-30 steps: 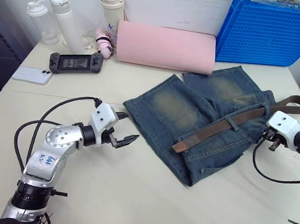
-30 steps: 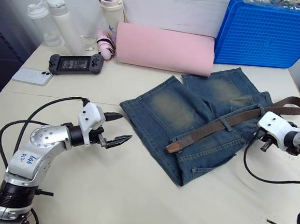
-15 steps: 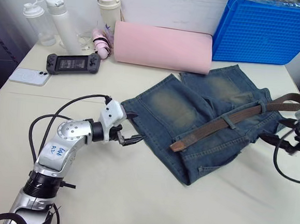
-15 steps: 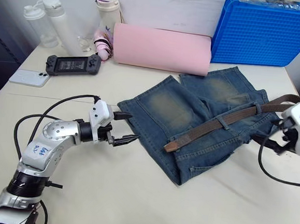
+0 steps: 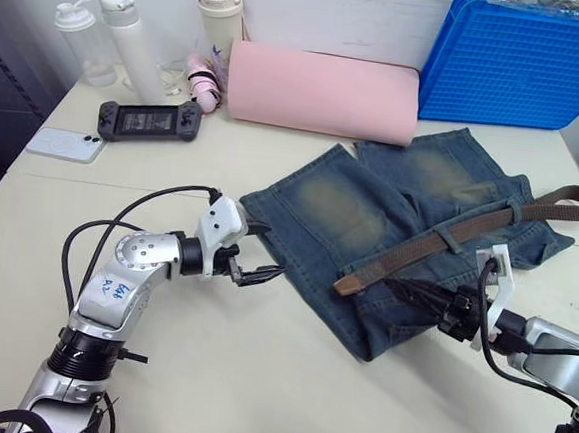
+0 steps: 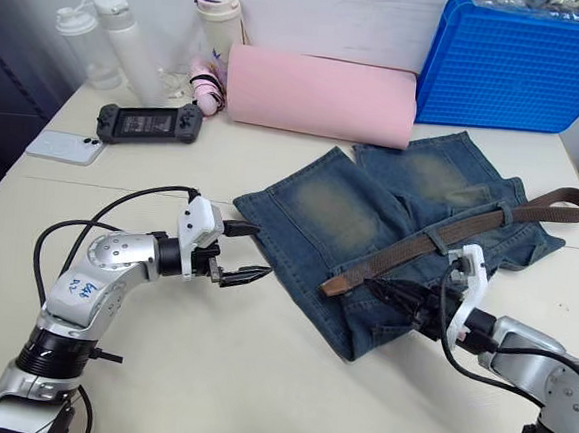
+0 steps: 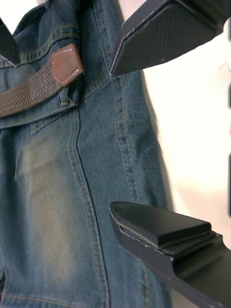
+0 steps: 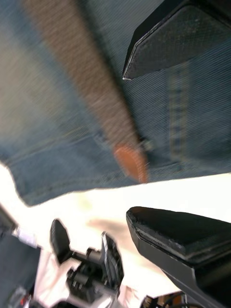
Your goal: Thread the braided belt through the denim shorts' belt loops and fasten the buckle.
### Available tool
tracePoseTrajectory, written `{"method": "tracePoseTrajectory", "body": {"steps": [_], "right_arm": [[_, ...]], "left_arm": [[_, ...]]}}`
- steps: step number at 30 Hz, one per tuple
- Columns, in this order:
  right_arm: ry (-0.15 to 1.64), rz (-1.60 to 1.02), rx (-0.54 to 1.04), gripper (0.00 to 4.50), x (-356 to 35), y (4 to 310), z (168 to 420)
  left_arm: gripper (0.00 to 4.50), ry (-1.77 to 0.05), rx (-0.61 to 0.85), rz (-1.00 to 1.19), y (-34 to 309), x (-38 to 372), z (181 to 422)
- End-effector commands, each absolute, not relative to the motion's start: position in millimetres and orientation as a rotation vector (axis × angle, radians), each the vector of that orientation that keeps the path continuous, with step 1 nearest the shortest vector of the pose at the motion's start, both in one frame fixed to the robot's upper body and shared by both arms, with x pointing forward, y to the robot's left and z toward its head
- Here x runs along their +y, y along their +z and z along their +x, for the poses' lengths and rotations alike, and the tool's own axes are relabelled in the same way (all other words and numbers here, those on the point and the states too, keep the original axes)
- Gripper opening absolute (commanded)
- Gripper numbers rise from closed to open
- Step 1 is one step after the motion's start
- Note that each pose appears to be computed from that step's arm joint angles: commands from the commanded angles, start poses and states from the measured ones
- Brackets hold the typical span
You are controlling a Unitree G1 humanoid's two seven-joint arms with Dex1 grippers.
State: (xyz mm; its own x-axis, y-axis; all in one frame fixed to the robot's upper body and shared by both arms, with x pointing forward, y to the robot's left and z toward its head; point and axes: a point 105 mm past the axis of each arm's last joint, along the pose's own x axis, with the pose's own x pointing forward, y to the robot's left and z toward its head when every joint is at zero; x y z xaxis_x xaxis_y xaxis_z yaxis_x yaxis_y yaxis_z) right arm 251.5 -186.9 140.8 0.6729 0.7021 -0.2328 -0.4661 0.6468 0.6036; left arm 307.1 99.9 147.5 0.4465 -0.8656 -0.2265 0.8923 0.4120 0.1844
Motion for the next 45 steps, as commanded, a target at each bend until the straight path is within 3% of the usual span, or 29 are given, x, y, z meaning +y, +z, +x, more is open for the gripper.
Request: {"method": "tracePoseTrajectory", "body": {"steps": [1, 15, 18, 22, 25, 32, 45], "right_arm": [[0.687, 0.572, 0.459, 4.45, -189.8, 145.1, 253.2], [0.725, 0.713, 0.461, 4.45, -152.8, 126.9, 294.3], [0.677, 0.735, 0.435, 3.61, -156.1, 125.0, 302.9], [0.622, 0.696, 0.387, 1.69, -166.6, 124.1, 308.1], [0.606, 0.689, 0.291, 0.18, -182.1, 141.0, 312.8], [0.598, 0.634, 0.184, 0.08, -196.1, 164.6, 322.2], [0.660, 0.620, 0.264, 0.08, -172.6, 136.0, 309.2]], "left_arm": [[4.50, -1.123, 0.074, 0.355, 154.7, 100.4, 301.4], [4.50, -1.090, 0.092, 0.366, 151.5, 104.8, 299.4], [4.50, -1.088, 0.092, 0.364, 150.9, 104.4, 298.3], [4.50, -1.086, 0.095, 0.366, 149.5, 104.8, 297.4], [4.50, -1.086, 0.103, 0.374, 147.0, 105.9, 297.0], [4.50, -1.096, 0.105, 0.386, 145.9, 105.4, 298.0], [4.50, -1.110, 0.102, 0.401, 145.3, 103.7, 298.2]]}}
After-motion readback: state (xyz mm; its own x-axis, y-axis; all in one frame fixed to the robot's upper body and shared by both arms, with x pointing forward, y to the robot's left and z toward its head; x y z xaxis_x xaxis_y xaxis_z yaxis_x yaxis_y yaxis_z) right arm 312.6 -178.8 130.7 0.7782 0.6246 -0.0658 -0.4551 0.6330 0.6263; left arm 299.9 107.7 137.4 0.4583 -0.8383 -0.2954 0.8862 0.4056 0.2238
